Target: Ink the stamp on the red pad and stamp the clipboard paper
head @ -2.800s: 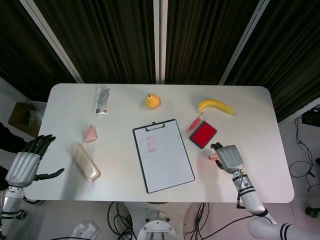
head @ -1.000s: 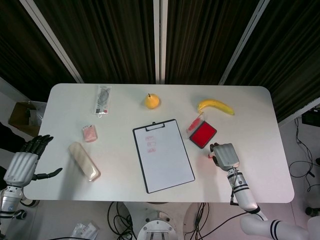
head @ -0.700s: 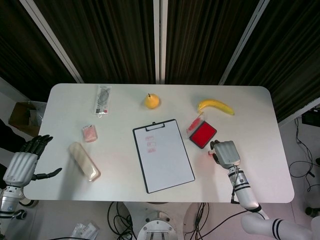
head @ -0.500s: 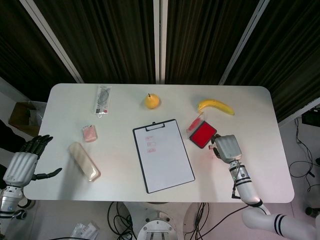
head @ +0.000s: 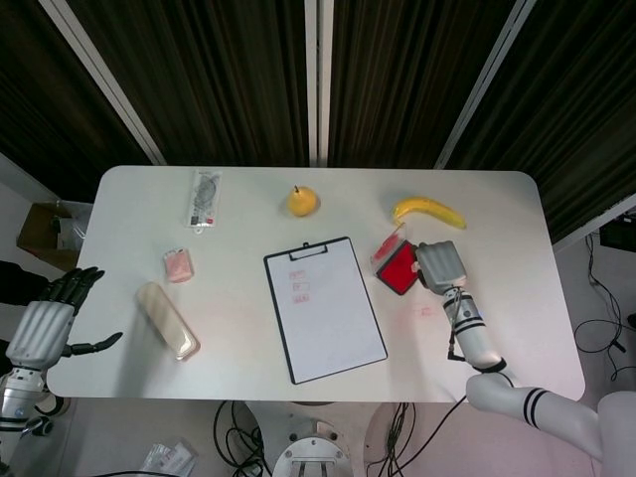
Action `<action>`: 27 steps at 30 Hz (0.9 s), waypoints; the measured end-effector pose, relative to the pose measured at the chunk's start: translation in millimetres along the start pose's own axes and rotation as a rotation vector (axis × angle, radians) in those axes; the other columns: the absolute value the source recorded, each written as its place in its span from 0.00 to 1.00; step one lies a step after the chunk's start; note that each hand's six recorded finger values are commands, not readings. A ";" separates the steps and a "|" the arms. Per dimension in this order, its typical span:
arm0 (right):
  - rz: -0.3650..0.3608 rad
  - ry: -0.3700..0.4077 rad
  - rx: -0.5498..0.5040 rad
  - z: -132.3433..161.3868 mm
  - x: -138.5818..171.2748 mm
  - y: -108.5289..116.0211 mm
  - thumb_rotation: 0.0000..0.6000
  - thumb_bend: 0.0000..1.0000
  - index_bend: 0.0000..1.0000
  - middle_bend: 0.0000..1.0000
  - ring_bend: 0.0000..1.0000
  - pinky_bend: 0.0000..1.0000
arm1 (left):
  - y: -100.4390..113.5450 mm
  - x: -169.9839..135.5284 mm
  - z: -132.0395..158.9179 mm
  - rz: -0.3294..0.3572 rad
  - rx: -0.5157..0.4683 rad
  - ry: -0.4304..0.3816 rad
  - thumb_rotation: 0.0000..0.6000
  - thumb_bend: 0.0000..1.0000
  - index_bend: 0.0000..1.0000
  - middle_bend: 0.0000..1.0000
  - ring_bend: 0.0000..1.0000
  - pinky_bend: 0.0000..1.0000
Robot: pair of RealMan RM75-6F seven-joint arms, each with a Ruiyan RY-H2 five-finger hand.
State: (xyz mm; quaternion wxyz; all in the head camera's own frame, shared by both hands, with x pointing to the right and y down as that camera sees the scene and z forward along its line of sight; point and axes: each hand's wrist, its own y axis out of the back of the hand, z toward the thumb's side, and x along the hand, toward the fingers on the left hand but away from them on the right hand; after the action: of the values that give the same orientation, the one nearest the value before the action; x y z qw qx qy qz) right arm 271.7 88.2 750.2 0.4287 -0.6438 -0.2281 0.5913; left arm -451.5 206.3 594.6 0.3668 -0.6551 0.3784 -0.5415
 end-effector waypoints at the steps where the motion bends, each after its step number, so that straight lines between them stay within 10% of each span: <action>1: 0.001 -0.001 -0.001 1.0 -2.9 -1.8 1.00 0.37 0.61 0.56 0.82 0.90 | -0.4 0.3 -0.4 -0.002 -0.003 0.000 0.50 0.11 0.10 0.10 0.09 0.18; 27: 0.048 -0.003 -0.011 9.6 -20.3 -29.6 1.00 0.38 0.64 0.58 0.82 0.90 | -2.6 0.8 -4.2 -0.009 -0.001 0.005 0.50 0.11 0.10 0.10 0.09 0.19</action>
State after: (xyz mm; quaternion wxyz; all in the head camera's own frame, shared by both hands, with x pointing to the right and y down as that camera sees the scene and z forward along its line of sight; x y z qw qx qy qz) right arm 264.9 90.3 786.6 0.4104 -0.6506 -0.2165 0.6012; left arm -455.3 206.5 597.8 0.3629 -0.6556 0.3765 -0.5447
